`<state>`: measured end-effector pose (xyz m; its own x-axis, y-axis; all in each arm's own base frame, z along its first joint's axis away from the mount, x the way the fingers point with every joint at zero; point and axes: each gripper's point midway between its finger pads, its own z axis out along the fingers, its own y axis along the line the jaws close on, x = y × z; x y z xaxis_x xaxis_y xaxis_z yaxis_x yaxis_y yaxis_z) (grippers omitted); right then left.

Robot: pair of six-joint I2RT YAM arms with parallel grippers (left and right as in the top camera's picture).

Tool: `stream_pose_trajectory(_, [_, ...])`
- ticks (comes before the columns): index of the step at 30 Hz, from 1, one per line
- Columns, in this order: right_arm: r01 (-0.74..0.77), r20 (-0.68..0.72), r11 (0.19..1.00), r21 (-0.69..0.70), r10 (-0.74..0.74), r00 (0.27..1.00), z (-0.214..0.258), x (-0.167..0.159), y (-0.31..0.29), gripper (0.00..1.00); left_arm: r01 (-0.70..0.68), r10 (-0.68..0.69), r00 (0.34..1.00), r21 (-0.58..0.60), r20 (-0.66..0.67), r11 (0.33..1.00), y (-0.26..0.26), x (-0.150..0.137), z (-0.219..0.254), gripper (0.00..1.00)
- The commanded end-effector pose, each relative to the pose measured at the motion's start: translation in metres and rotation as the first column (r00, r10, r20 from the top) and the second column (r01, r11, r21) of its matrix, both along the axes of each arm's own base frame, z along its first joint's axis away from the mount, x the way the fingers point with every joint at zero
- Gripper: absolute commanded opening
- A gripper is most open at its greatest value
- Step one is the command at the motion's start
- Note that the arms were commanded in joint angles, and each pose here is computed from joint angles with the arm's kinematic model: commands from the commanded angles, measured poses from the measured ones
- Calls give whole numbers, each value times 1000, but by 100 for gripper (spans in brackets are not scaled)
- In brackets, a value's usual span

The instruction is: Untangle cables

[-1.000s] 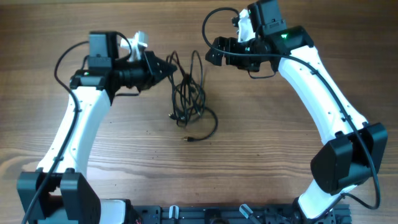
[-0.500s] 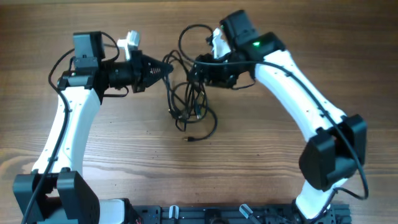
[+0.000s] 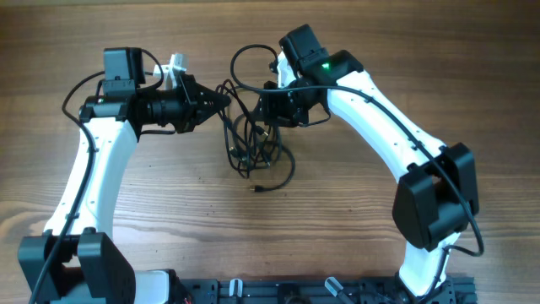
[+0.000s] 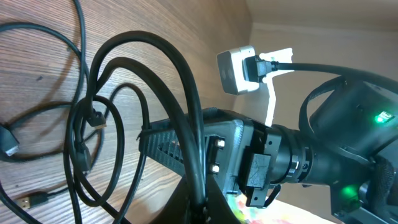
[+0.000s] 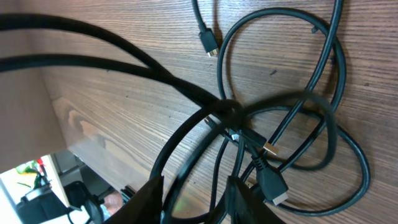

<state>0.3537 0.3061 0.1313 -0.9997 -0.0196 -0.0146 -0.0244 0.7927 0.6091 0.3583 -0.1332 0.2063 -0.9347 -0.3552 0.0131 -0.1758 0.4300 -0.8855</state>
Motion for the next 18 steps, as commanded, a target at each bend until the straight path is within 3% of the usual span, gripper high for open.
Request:
stream_pose_trajectory(1, [8, -7, 1000, -22, -8, 1000, -13, 3, 1, 29, -15, 15, 1000, 79, 2, 997, -4, -1, -5, 4])
stream_pose_trajectory(6, [11, 52, 1000, 9, -11, 999, -8, 16, 7, 23, -98, 124, 989, 270, -78, 958, 21, -5, -37, 4])
stream_pose_trajectory(13, [6, 51, 1000, 15, -7, 999, -7, 15, 8, 9, -123, 161, 983, 336, -90, 934, 31, -5, -46, 6])
stream_pose_trajectory(15, [7, 51, 1000, 18, -8, 999, -7, 16, 9, 11, -121, 161, 983, 337, -93, 934, 31, -6, -46, 6])
stream_pose_trajectory(18, [1, 35, 1000, 24, -2, 999, -7, 12, 10, 24, -121, 161, 982, 337, -94, 934, 31, -6, -46, 6])
